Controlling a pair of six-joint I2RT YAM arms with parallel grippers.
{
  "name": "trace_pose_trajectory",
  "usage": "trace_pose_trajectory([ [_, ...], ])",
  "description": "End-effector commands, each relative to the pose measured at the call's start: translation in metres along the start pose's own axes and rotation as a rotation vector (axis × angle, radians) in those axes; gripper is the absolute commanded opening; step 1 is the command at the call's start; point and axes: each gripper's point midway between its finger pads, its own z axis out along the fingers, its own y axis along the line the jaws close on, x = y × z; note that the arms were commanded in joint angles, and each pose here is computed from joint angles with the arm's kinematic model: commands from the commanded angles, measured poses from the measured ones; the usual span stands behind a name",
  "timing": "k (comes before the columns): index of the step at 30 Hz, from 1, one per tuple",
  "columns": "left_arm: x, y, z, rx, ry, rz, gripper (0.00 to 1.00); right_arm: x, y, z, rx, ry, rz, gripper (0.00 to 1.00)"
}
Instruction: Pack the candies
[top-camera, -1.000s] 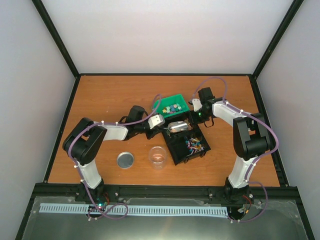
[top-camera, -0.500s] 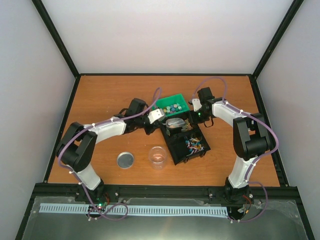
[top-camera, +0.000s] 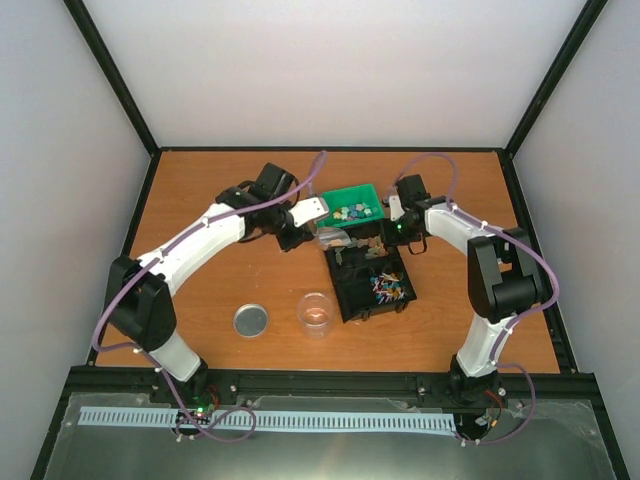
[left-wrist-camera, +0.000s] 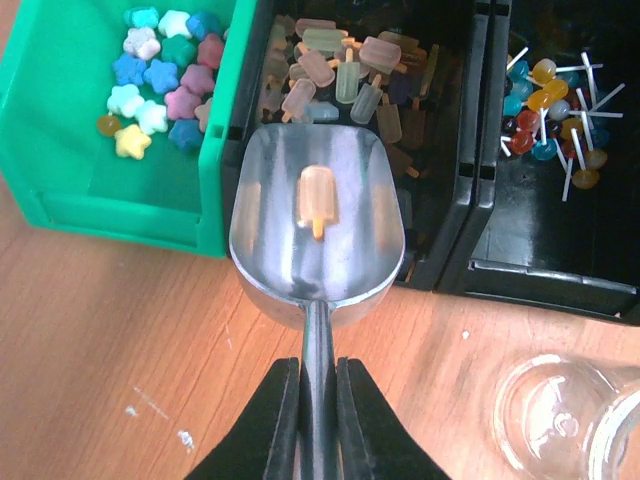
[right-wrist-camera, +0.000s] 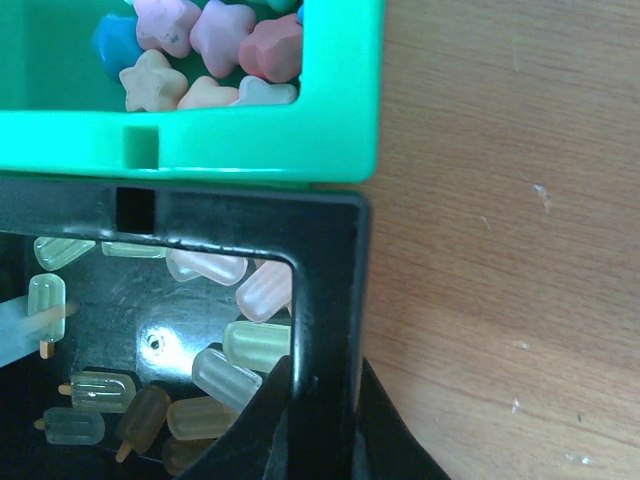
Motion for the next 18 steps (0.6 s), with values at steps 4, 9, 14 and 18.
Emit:
trace_pose_trajectory([
  [4, 0.007, -0.019, -0.008, 0.045, 0.234, 0.061, 0.01, -0.027, 0.014, -0.023, -0.004, -0.146, -0.021, 0.03],
  [9, 0.002, -0.017, -0.005, 0.043, 0.312, 0.057, 0.01, -0.026, 0.018, -0.026, 0.000, -0.155, -0.030, 0.03],
  [14, -0.004, -0.006, -0.002, 0.023, 0.395, 0.041, 0.01, -0.025, 0.021, -0.028, -0.007, -0.163, -0.032, 0.03],
  [18, -0.008, -0.009, 0.005, 0.010, 0.461, 0.061, 0.01, -0.025, 0.026, -0.028, -0.018, -0.162, -0.033, 0.03],
])
